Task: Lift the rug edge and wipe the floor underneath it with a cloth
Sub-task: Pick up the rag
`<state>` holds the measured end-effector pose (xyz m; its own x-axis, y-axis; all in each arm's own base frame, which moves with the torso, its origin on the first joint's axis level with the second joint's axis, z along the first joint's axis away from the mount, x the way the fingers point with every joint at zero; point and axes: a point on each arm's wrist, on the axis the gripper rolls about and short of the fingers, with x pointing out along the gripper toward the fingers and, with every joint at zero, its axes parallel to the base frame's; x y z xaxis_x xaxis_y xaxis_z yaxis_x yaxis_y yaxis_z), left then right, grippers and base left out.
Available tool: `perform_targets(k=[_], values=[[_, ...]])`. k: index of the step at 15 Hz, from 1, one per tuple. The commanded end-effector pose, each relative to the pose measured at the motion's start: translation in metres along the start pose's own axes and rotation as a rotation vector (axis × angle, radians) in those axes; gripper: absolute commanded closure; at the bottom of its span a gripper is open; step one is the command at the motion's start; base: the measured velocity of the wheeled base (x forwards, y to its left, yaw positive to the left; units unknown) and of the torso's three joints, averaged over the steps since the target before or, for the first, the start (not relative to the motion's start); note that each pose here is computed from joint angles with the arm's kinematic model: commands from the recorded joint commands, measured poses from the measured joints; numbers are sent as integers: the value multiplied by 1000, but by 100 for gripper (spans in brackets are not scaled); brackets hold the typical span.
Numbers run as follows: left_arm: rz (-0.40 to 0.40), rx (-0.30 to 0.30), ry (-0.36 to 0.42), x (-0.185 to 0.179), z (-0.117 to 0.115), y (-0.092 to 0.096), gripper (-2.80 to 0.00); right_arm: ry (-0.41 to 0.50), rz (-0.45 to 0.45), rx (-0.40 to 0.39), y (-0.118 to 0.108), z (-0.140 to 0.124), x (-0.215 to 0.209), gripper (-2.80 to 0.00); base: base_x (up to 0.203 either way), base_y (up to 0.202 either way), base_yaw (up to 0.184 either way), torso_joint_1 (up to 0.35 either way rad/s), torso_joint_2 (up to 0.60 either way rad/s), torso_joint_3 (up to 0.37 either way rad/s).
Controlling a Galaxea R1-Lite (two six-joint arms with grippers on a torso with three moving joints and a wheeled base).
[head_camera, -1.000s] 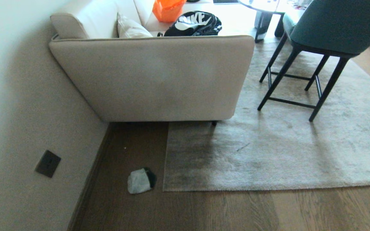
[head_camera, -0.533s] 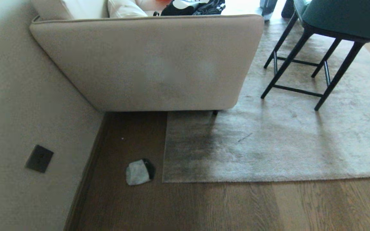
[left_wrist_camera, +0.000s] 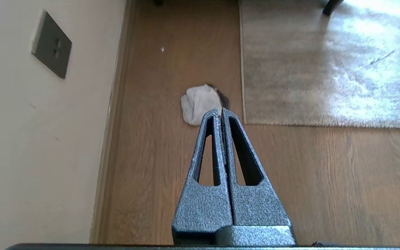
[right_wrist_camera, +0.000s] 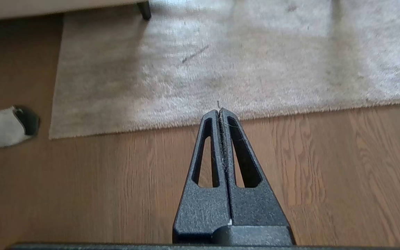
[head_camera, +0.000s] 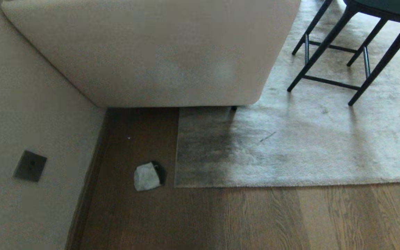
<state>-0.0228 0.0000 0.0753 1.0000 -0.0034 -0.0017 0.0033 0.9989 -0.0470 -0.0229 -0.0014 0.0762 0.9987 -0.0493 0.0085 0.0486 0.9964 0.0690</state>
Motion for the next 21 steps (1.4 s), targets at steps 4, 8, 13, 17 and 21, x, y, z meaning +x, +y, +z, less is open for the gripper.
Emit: perform_targets(k=[4, 8, 13, 17, 21], values=[[0, -1, 0, 0, 0, 0, 0, 1, 0, 0, 0, 0, 0, 0, 0, 0, 0, 3, 3, -195], [0, -1, 0, 0, 0, 0, 0, 1, 0, 0, 0, 0, 0, 0, 0, 0, 0, 4, 0, -197], [0, -1, 0, 0, 0, 0, 0, 1, 0, 0, 0, 0, 0, 0, 0, 0, 0, 2, 2, -197], [0, -1, 0, 0, 0, 0, 0, 1, 0, 0, 0, 0, 0, 0, 0, 0, 0, 3, 1, -197], [0, -1, 0, 0, 0, 0, 0, 1, 0, 0, 0, 0, 0, 0, 0, 0, 0, 5, 3, -195]])
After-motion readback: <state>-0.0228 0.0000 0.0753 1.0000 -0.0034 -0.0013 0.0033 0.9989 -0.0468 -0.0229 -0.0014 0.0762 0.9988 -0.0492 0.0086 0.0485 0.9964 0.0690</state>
